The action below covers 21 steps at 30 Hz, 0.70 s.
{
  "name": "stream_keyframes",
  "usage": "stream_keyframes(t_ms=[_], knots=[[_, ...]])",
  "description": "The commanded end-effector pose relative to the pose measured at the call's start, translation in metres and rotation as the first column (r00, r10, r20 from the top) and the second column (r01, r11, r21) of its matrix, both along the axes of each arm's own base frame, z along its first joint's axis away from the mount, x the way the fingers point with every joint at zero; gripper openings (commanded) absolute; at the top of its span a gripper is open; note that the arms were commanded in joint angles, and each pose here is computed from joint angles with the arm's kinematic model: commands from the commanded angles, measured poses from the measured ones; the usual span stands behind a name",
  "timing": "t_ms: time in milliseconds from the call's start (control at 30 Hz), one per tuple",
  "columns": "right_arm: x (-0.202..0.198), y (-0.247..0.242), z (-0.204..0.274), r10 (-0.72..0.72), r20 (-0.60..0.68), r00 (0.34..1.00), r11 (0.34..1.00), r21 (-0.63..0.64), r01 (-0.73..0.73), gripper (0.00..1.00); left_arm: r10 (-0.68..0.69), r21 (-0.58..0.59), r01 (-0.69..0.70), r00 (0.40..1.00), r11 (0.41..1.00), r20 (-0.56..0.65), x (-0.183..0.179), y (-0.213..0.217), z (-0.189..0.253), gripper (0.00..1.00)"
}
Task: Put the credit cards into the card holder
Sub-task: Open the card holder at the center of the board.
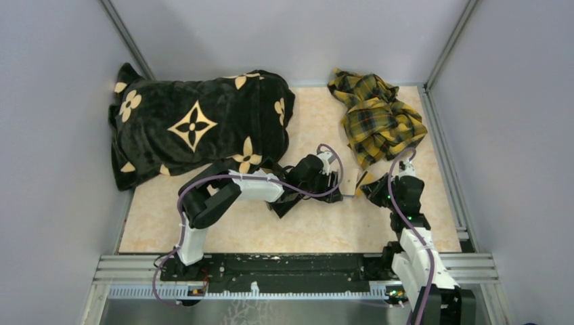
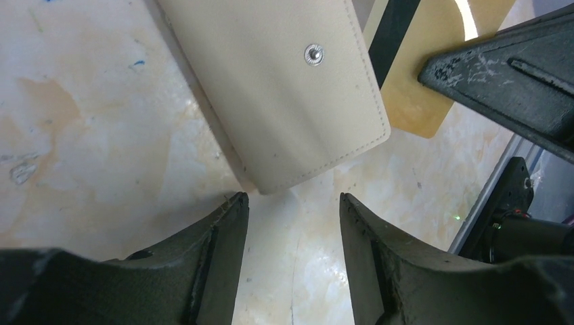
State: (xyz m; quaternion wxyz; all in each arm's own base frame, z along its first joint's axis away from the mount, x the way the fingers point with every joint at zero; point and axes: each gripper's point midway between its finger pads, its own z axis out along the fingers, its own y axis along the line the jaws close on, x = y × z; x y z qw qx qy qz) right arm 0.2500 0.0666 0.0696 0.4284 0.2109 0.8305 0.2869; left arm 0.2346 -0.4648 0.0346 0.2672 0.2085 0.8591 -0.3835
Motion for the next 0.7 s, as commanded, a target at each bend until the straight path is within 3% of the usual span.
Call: stream_keyframes(t_ms=[0,667], knots=[[0.01,0.002,0.016,0.018,0.069,0.997,1.0,0.008,-0.019,0.0,0.031,0.208,-0.017,0.997,0.978,-0.066,-0.018,0.046,-0.043,0.61],[0.021,0.004,0.024,0.026,0.077,0.997,1.0,0.003,-0.027,0.0,0.06,0.247,-0.06,0.998,0.967,0.006,-0.008,0.057,-0.032,0.62]])
